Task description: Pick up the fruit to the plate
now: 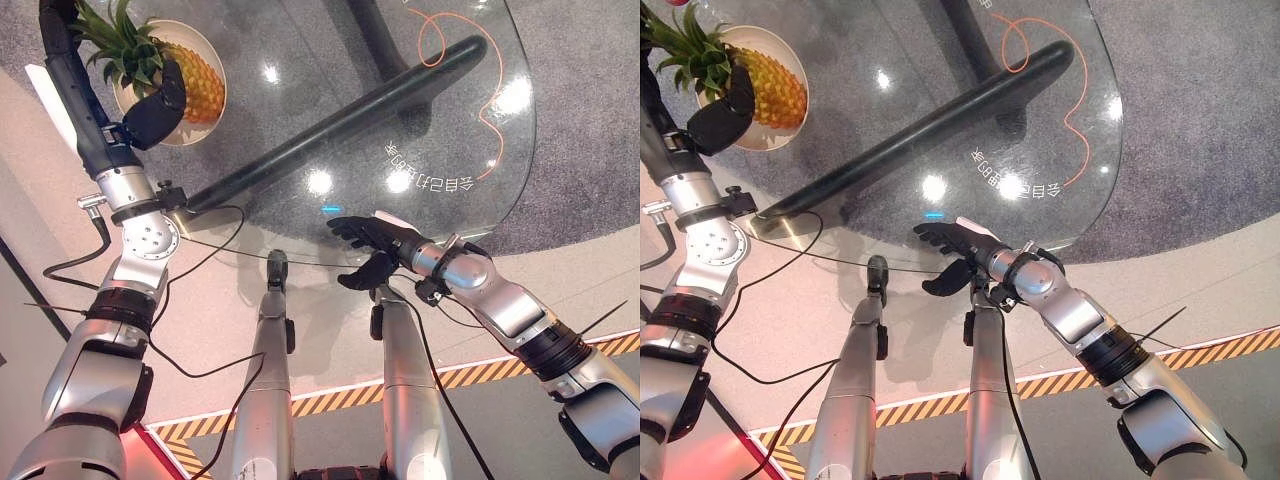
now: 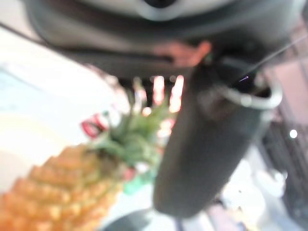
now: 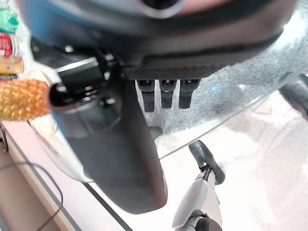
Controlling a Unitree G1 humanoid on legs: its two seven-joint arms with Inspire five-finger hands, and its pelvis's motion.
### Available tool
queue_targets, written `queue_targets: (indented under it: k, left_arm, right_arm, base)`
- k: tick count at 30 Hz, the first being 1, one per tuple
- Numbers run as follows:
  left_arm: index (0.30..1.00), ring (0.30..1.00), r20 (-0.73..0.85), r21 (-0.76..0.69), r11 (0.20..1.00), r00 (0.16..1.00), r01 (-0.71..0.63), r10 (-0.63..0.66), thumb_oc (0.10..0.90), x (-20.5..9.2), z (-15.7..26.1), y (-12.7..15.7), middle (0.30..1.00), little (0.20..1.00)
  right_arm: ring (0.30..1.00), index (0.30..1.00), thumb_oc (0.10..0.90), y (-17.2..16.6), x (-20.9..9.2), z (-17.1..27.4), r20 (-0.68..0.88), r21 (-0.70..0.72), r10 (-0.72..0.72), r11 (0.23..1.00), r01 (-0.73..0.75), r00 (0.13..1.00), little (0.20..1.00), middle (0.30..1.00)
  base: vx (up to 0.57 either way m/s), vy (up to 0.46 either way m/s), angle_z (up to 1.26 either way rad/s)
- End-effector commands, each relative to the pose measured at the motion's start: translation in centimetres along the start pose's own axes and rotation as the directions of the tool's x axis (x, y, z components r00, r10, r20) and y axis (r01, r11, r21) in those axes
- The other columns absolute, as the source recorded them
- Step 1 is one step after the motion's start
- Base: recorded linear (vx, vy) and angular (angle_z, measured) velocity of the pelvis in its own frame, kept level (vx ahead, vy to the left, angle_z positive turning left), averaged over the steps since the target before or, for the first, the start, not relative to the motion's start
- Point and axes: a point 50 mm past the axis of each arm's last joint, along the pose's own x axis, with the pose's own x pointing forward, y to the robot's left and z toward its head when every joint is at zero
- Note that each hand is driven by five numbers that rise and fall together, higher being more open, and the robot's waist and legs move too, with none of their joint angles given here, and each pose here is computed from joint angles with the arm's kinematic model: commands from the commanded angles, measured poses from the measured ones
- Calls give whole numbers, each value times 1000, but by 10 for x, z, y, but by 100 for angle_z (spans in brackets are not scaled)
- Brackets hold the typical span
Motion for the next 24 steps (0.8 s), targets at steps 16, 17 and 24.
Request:
queue_targets:
  k: [16, 17, 24]
  left_arm:
    - [900, 900, 66, -62, 990, 989, -125, 129, 800, 4, 10, 39, 900, 900]
    - [900, 900, 69, -61, 990, 989, -128, 132, 800, 5, 11, 41, 900, 900]
    - [900, 900, 53, -50, 990, 989, -134, 137, 800, 0, 8, 47, 900, 900]
  right_arm:
    - [900, 900, 800, 15, -20, 14, 141, -29, 52, 998, -49, 989, 900, 900]
    - [900, 900, 800, 15, -20, 15, 144, -31, 50, 998, -46, 988, 900, 900]
    - [900, 900, 800, 16, -22, 14, 143, -26, 51, 999, -48, 988, 900, 900]
  base:
    - [-15, -51, 1]
    - [-14, -47, 1]
    - [-20, -50, 4]
